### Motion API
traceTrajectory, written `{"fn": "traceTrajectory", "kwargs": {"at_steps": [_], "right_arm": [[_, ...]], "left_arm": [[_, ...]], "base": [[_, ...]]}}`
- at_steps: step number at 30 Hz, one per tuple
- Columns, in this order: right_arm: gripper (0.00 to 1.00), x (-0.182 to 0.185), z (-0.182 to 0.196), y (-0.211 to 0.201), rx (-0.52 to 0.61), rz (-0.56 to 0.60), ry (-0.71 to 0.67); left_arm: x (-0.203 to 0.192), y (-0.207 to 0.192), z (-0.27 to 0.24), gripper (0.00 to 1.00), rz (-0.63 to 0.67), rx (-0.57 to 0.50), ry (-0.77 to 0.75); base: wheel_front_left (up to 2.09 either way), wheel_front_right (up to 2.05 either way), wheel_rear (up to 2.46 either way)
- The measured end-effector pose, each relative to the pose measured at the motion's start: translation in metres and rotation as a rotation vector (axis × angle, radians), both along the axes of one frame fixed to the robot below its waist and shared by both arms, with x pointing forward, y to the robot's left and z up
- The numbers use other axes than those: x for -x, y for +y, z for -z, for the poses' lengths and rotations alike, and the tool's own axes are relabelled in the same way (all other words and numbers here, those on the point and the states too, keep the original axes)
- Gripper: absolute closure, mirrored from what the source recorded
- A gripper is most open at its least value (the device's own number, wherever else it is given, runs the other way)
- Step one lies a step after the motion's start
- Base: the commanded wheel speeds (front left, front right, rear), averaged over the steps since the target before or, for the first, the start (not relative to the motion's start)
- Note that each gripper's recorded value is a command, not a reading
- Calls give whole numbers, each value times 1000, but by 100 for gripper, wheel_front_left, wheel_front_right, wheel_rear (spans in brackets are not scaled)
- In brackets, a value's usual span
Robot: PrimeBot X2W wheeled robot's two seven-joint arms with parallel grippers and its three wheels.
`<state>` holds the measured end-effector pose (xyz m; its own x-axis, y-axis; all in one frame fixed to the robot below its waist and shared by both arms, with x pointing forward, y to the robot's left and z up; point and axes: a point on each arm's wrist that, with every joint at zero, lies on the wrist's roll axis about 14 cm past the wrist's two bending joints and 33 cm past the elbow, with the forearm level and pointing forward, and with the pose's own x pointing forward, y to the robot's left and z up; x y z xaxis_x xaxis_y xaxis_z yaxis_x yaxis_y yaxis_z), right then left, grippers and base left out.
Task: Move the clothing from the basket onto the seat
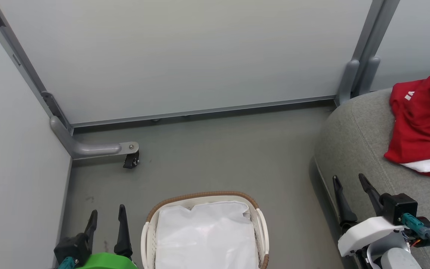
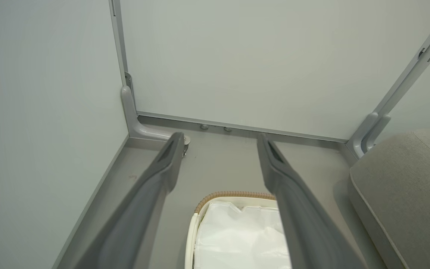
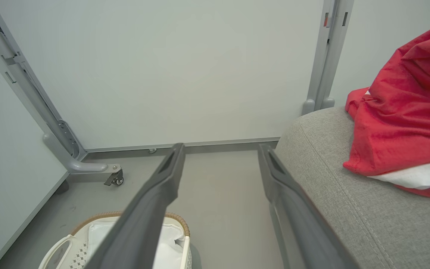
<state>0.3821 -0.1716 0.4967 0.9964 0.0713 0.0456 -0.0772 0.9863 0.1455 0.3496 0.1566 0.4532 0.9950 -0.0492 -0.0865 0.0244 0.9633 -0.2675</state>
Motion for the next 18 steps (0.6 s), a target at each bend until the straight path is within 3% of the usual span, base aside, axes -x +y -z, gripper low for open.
{"fn": "traceTrajectory", "kwargs": {"at_steps": [2, 3, 8, 18], "right_arm": [[0, 0, 0, 1, -1, -2, 0], [100, 0, 0, 1, -1, -3, 1], [100, 7, 19, 3, -12, -1, 59], [100, 7, 23, -6, -189, 46, 102]], "left_arm": [[0, 1, 1, 0, -7, 3, 4], [1, 2, 1, 100, -8, 3, 5], [7, 1, 15, 100, -7, 3, 51], [6, 11, 20, 100, -68, 164, 98]], "base": [[0, 0, 0], [0, 0, 0], [0, 0, 0], [0, 0, 0]]}}
